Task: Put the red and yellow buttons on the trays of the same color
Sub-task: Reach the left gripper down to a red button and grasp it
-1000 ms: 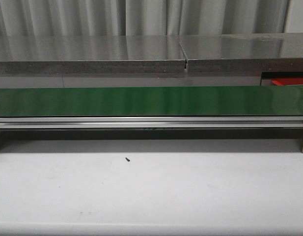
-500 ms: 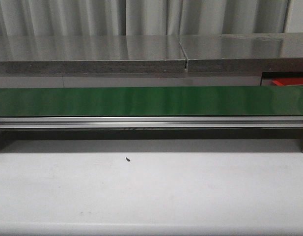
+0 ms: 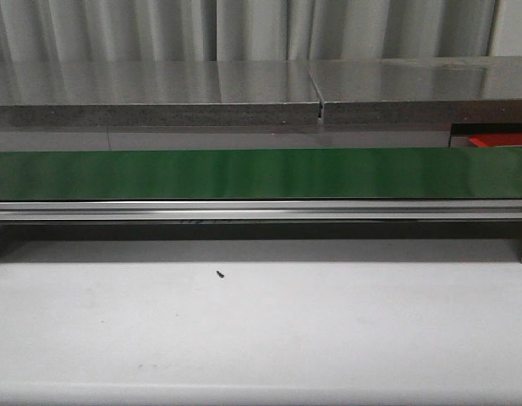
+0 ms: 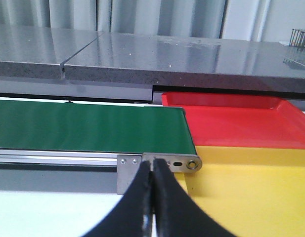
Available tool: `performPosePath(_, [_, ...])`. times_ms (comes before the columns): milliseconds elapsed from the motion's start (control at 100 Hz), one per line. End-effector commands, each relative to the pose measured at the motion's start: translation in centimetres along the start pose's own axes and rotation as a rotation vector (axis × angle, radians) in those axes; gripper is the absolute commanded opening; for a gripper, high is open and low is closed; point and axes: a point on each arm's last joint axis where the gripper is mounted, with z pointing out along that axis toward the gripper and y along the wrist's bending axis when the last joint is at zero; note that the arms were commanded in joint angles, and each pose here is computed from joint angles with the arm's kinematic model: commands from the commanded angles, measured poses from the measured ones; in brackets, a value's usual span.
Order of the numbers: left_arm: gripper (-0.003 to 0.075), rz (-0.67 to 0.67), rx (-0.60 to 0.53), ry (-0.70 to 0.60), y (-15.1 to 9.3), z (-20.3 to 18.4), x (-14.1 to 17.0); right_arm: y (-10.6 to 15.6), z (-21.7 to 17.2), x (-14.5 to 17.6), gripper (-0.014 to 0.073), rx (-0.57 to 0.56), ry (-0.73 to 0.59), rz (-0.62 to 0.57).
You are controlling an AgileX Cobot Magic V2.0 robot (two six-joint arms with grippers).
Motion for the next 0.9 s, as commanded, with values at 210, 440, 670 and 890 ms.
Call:
performPosePath(210, [0.0601,-0.030,0.027,-0.101,-0.4,-0.1,-2.9,0.0,-0.2,-0.9,-0.0066,-0.005,-0.102,-0.011])
performPosePath(440, [0.0601,-0.033,0.026,-0.075,-0.6,1.1,-4.1,0.0,-0.2,-0.9,-0.0066,-0.005,-0.102,-0.011])
performPosePath(670, [0.0599,-0.033,0.026,-0.069,-0.6,1.4,-4.2,0.0,-0.2,-0.9,-0.0066,-0.005,-0.102,-0.011])
performPosePath(890, [0.0490,-0.033,0.025,-0.065,-0.6,1.4,-4.1,0.0,-0.2,-0.9,-0.0066,-0.005,-0.102,-0.011])
